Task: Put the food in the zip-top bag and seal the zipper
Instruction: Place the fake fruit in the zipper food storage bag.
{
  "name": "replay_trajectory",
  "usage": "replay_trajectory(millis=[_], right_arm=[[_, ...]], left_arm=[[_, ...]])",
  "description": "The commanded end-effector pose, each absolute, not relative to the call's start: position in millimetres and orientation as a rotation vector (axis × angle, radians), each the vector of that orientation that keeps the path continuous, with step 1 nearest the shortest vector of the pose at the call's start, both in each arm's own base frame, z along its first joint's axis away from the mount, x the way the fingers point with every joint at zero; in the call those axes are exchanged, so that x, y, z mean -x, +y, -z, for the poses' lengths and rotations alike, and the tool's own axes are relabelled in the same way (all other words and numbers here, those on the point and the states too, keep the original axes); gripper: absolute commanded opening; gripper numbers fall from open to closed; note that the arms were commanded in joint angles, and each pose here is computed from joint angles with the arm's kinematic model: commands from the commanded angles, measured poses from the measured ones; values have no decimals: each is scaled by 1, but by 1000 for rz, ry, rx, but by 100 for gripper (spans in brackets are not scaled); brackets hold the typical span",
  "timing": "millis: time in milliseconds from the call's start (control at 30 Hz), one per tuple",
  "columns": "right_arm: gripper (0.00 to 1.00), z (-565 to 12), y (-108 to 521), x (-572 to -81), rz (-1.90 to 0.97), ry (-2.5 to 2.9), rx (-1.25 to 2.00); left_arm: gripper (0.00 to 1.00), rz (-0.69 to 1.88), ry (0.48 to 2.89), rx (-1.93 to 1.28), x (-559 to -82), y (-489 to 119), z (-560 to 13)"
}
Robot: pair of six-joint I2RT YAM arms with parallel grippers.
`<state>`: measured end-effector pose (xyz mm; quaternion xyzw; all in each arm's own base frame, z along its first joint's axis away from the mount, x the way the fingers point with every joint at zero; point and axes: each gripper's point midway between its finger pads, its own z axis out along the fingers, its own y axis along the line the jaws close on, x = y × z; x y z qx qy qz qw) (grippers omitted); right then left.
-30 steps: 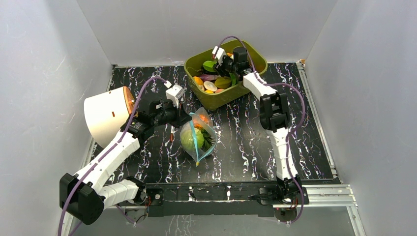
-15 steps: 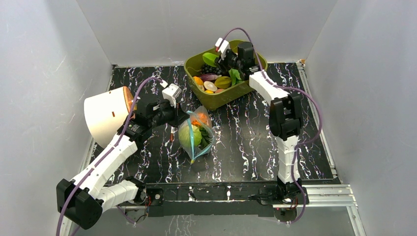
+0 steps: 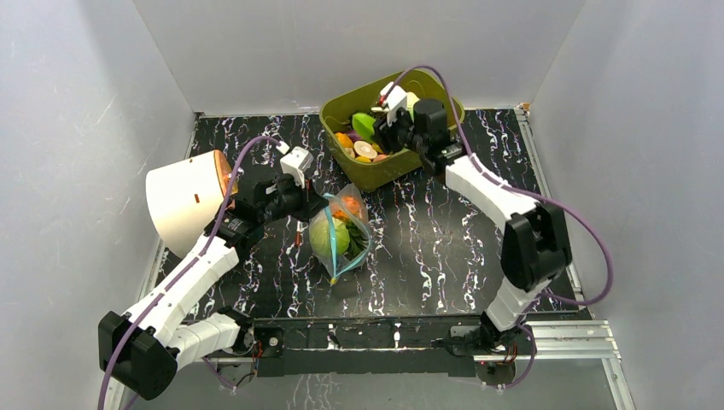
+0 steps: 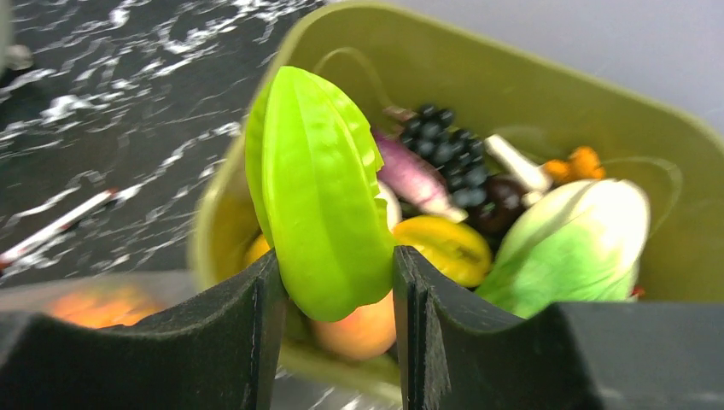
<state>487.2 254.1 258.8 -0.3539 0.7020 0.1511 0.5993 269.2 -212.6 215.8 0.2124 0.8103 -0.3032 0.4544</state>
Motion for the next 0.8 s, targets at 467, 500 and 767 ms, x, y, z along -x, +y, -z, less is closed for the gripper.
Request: replay_trajectory(millis=[467, 500, 767], right_arm=[[29, -338, 227, -299, -717, 1577, 528], [29, -340, 225, -293, -738, 1580, 508], [29, -340, 228, -247, -922, 1581, 484]], left_arm=[[0, 838, 1945, -402, -281, -223, -244], [0, 855, 1943, -386, -282, -225, -248], [0, 881, 1959, -296, -295, -230, -271]])
